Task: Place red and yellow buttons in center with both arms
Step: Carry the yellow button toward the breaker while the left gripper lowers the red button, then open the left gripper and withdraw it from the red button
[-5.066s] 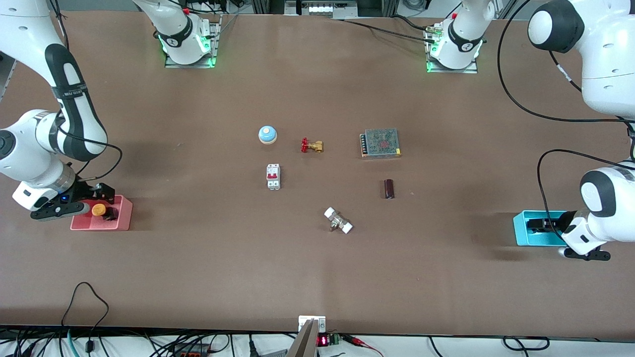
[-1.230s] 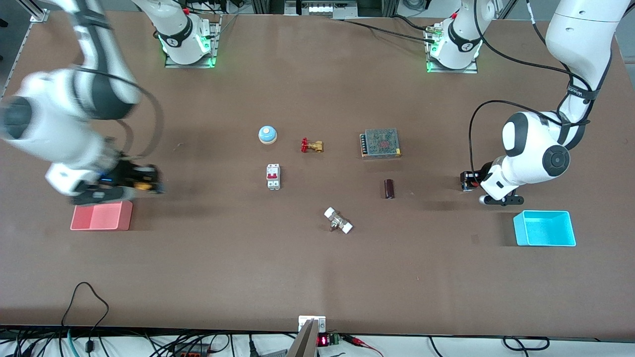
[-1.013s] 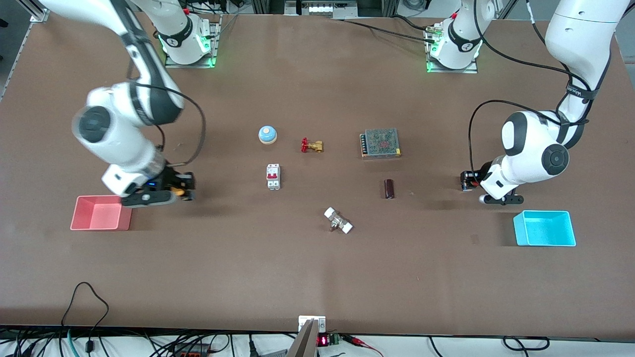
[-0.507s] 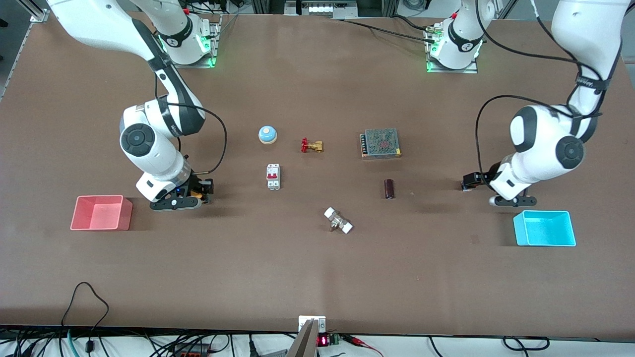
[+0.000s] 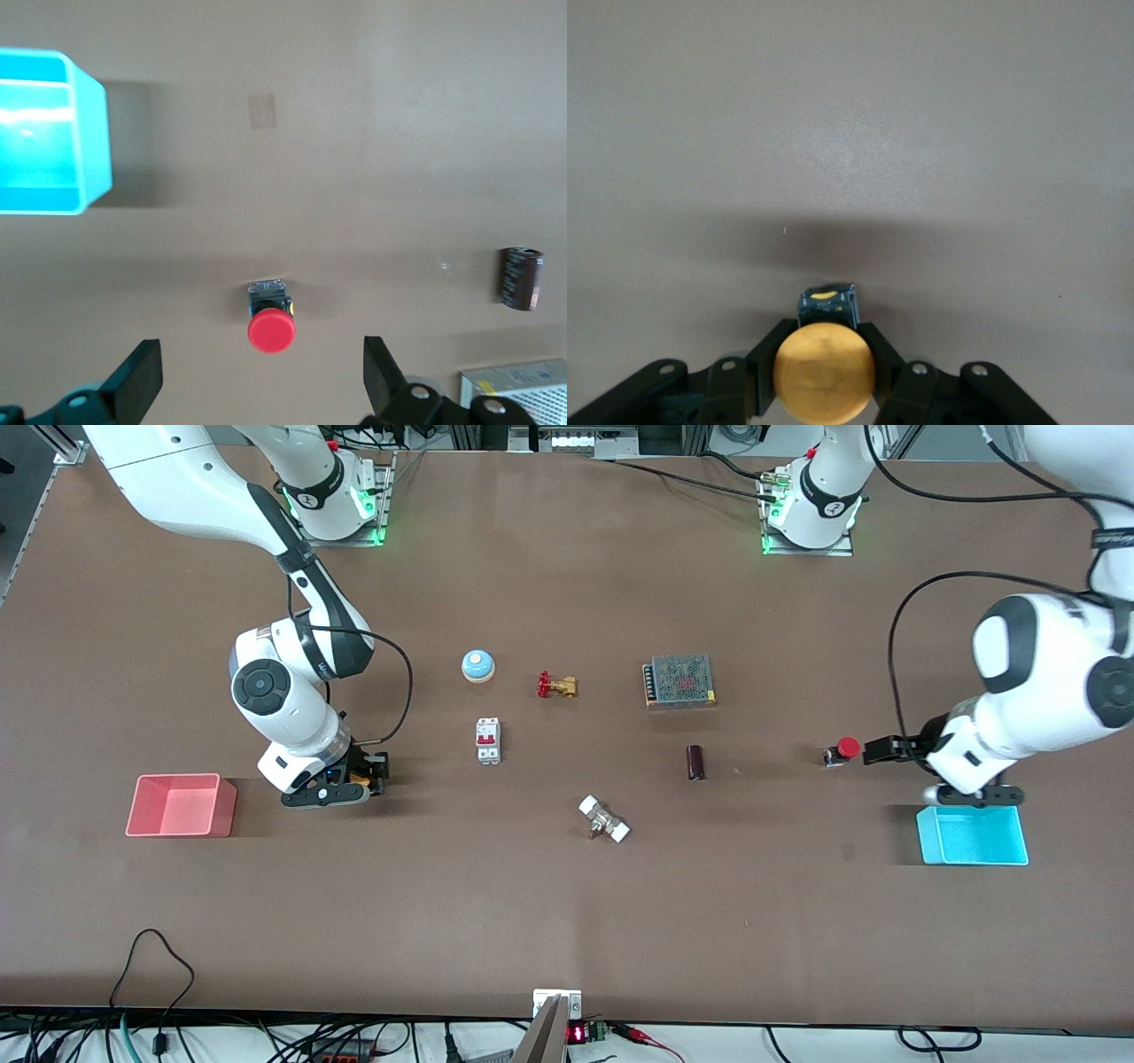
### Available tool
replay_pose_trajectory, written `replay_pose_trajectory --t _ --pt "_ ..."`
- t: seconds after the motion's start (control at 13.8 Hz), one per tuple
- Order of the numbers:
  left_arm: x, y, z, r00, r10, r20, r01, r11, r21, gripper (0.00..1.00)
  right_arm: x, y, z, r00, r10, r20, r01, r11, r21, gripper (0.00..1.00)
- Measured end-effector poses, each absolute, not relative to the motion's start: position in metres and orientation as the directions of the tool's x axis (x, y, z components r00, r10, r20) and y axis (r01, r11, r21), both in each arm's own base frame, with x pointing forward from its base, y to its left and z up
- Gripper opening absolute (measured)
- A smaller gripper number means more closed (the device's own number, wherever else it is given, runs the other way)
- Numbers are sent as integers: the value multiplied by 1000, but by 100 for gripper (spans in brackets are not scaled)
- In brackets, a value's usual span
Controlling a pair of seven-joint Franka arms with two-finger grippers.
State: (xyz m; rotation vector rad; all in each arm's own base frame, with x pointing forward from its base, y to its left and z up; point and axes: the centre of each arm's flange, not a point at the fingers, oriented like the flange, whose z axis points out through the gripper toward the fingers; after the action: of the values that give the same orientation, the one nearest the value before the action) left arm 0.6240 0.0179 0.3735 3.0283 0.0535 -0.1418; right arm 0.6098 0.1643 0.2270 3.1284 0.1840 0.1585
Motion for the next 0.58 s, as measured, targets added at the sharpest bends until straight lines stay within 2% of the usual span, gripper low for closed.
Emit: replay_pose_trajectory --t 0.29,0.58 --pt "629 21 443 996 24 -91 34 -994 103 100 610 164 226 988 117 101 117 -993 9 38" --pt "627 27 525 998 38 -49 39 -999 29 100 610 165 224 988 117 103 117 -993 7 41"
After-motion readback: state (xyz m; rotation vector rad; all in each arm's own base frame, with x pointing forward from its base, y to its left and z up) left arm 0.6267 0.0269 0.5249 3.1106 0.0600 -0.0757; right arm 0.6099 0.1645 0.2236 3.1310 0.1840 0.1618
